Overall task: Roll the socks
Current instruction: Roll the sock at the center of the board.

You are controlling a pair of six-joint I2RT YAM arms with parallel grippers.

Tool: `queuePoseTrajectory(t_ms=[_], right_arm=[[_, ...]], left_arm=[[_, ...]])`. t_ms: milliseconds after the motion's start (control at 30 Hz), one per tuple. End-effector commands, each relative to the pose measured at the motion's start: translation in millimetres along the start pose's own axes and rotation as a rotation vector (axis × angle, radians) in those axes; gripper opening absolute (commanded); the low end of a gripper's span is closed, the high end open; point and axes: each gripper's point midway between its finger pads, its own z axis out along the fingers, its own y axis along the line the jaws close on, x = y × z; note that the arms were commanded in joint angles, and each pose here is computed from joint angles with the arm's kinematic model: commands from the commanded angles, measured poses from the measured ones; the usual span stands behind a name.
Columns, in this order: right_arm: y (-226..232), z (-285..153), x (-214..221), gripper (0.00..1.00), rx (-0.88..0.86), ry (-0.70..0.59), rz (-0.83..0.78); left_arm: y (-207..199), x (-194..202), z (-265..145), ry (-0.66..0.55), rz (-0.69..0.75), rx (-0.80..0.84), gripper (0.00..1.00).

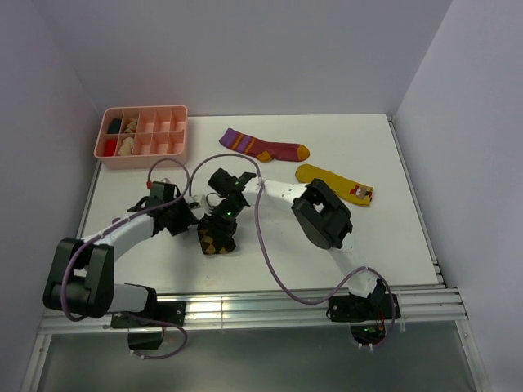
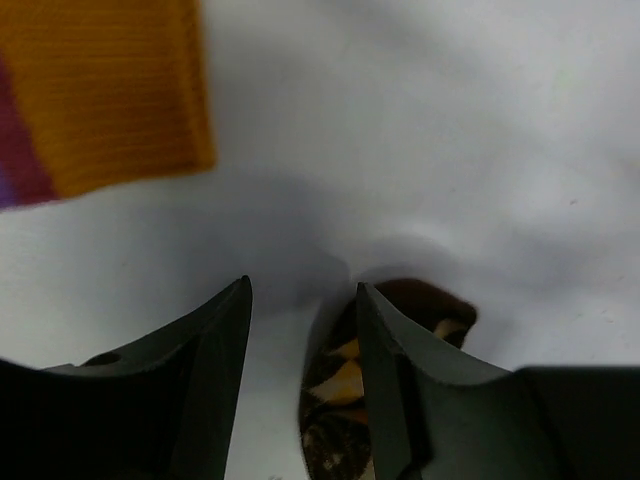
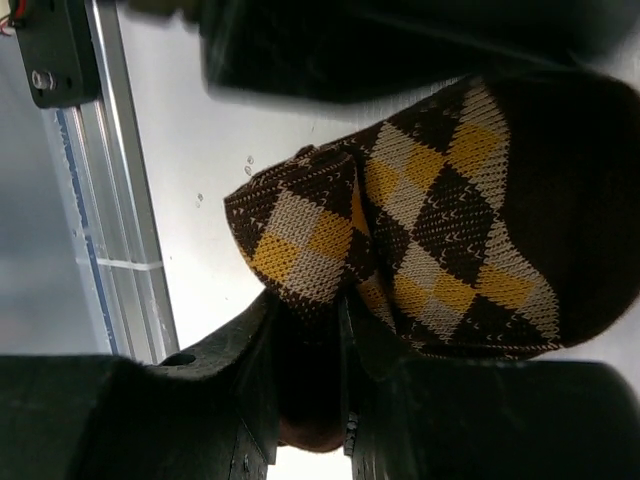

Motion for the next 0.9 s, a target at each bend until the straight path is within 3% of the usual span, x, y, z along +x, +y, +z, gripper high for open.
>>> queuePoseTrajectory(t_ms=[0, 167, 267, 300, 367, 400, 467, 633, 867], right_arm=[[-57, 4, 74, 0.00, 0.237, 0.213, 0.122], [-64, -2, 79, 0.00, 0.273, 0.211, 0.140], [-71, -12, 82, 0.00, 0.303, 0.197, 0.166], [-73, -15, 83, 0.00, 0.312, 0.194, 0.177], [-76, -19, 85, 0.00, 0.331, 0.181, 0.194], [-79, -23, 85, 0.00, 0.334, 0.168, 0.205], [-82, -31, 82, 0.00, 0.365, 0.152, 0.206], [-85, -38, 78, 0.00, 0.399, 0.121, 0.218], [-90, -31, 91, 0.00, 0.351, 0.068, 0.427]], left_arm=[[-43, 5, 4, 0.082, 0.051, 0.184, 0.51], [-64, 25, 31, 0.178, 0.134, 0.169, 0.42], [-78, 28, 46, 0.200, 0.164, 0.163, 0.32], [-87, 22, 49, 0.191, 0.167, 0.175, 0.25], [-101, 19, 57, 0.192, 0.185, 0.200, 0.20], [-104, 20, 63, 0.203, 0.188, 0.198, 0.09], [-125, 11, 67, 0.190, 0.207, 0.238, 0.01], [-155, 9, 86, 0.213, 0.225, 0.280, 0.01], [-183, -25, 98, 0.117, 0.215, 0.307, 0.03]])
